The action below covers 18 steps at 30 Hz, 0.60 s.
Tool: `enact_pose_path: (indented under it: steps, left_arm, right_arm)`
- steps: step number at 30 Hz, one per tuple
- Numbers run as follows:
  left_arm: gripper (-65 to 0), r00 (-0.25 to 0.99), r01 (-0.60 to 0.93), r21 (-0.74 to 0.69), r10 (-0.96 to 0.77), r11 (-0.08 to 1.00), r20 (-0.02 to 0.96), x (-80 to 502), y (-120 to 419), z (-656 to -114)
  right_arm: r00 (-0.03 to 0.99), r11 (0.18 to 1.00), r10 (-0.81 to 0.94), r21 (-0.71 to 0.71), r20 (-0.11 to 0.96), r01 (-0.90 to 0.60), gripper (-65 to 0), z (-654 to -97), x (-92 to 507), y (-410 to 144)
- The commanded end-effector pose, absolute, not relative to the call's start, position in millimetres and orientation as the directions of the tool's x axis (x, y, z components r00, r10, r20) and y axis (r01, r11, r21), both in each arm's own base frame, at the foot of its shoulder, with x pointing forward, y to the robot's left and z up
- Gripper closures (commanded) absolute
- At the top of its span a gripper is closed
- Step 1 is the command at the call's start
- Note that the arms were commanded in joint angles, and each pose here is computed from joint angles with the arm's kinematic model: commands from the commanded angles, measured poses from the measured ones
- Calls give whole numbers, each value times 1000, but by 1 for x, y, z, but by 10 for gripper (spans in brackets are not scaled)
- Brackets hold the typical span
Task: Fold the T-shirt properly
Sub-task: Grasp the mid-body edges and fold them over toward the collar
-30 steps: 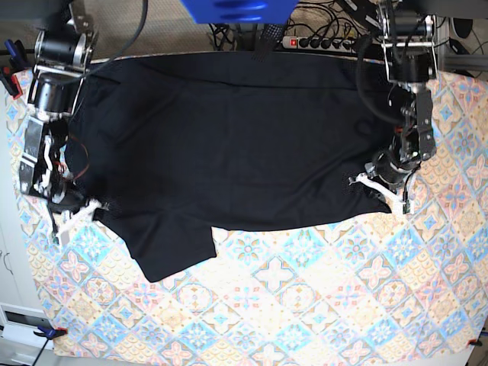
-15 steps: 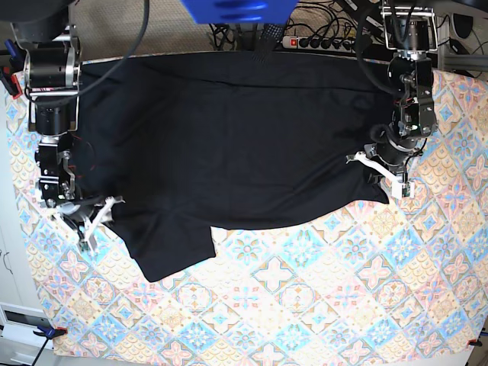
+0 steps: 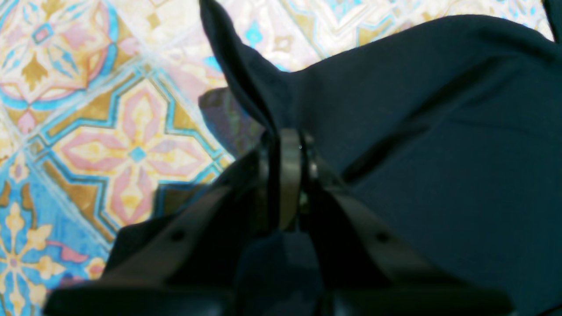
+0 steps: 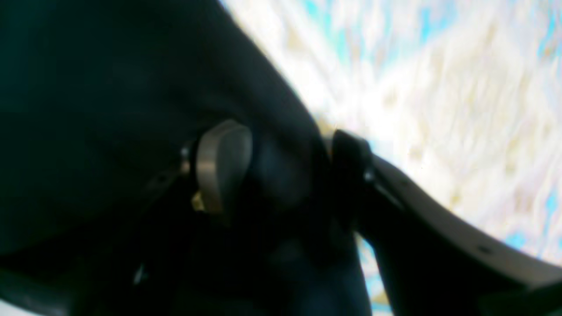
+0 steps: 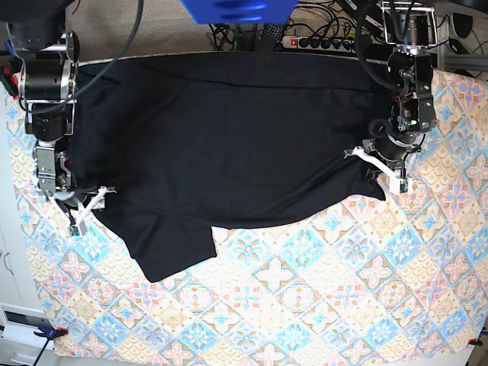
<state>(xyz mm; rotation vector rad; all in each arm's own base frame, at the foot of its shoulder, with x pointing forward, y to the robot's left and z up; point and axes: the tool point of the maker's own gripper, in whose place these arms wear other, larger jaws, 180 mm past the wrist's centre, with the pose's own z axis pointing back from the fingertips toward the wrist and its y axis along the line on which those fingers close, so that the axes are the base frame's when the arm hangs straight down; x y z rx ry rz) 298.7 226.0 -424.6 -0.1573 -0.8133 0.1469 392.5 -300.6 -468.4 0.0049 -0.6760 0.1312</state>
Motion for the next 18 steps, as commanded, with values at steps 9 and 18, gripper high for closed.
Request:
enact_pose_path:
  steps: [9,18]
  left_arm:
    - [0,635,-84,-179,191,980,748,308,241,-409]
    - [0,635,-84,-179,191,980,748,308,241,-409]
  right_arm:
    - [718,997,75,-31,692,-74,-342,-448,417,-316]
    - [718,971,112,77,686,-225,-263,-451,408,-282]
